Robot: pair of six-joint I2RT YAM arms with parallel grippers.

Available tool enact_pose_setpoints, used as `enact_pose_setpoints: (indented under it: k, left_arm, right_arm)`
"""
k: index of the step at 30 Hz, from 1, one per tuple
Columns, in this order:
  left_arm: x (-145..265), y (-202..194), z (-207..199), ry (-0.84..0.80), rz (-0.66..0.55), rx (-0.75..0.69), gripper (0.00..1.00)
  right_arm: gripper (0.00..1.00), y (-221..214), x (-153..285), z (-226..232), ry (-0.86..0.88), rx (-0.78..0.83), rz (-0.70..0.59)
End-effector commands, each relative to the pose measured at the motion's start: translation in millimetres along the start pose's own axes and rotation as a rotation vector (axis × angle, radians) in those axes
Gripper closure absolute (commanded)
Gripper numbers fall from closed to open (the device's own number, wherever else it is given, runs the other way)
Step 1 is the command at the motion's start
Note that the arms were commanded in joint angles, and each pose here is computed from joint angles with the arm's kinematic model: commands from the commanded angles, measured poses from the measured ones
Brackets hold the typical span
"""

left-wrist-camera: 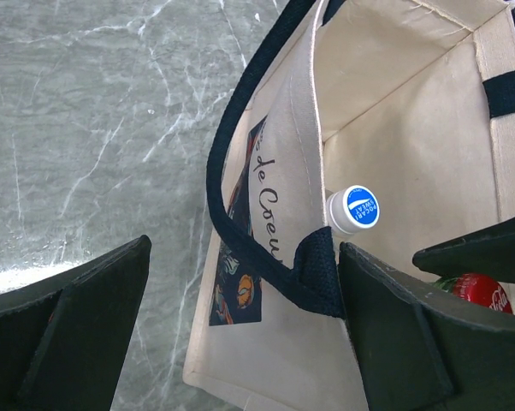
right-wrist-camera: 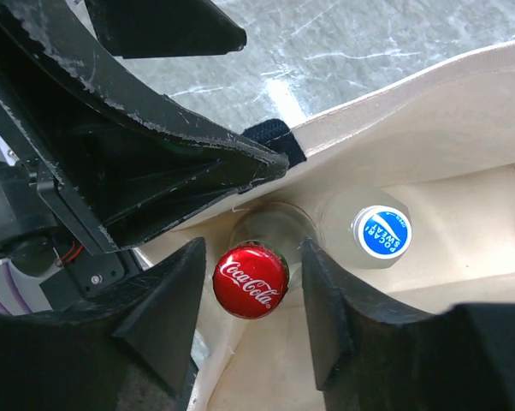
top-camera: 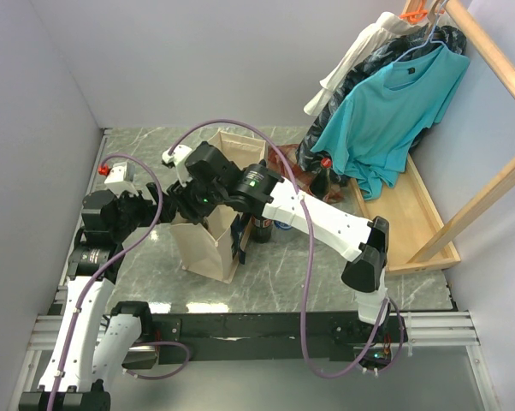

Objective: Take the beverage out of the canvas bag
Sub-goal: Take out the drink from the canvas bag.

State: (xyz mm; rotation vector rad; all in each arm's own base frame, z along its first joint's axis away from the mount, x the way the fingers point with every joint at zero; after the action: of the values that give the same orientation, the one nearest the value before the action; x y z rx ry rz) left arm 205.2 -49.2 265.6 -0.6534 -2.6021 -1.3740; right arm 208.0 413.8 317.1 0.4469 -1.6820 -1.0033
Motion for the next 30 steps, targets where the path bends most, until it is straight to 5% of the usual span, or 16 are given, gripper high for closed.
enact_pose_setpoints:
  k: [1, 30]
  left_arm:
    - [0.1, 1.9, -0.2, 0.005, -0.006, -0.014, 0.04]
    - [1.2, 2.7, -0.8, 0.004, -0.014, -0.014, 0.04]
  right_arm:
    - [0.46, 15.8, 9.7, -0.4, -0.023, 0.000, -0.054]
    - [0.52, 15.9, 0.0, -2.2, -0.039, 0.012, -0.040]
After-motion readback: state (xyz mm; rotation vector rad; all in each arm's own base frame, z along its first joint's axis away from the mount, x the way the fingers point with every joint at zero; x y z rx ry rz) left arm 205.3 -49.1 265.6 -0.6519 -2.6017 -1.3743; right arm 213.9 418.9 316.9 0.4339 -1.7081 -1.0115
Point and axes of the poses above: each gripper's point midway between its finger pads, its own x axis back along the fingers, its own z axis along the line the jaws close on, y = z × x, the point moved 7 cm from there along x, back along the fingers, and after that the axes turned 12 degrees about x, right-handed, at the moved point
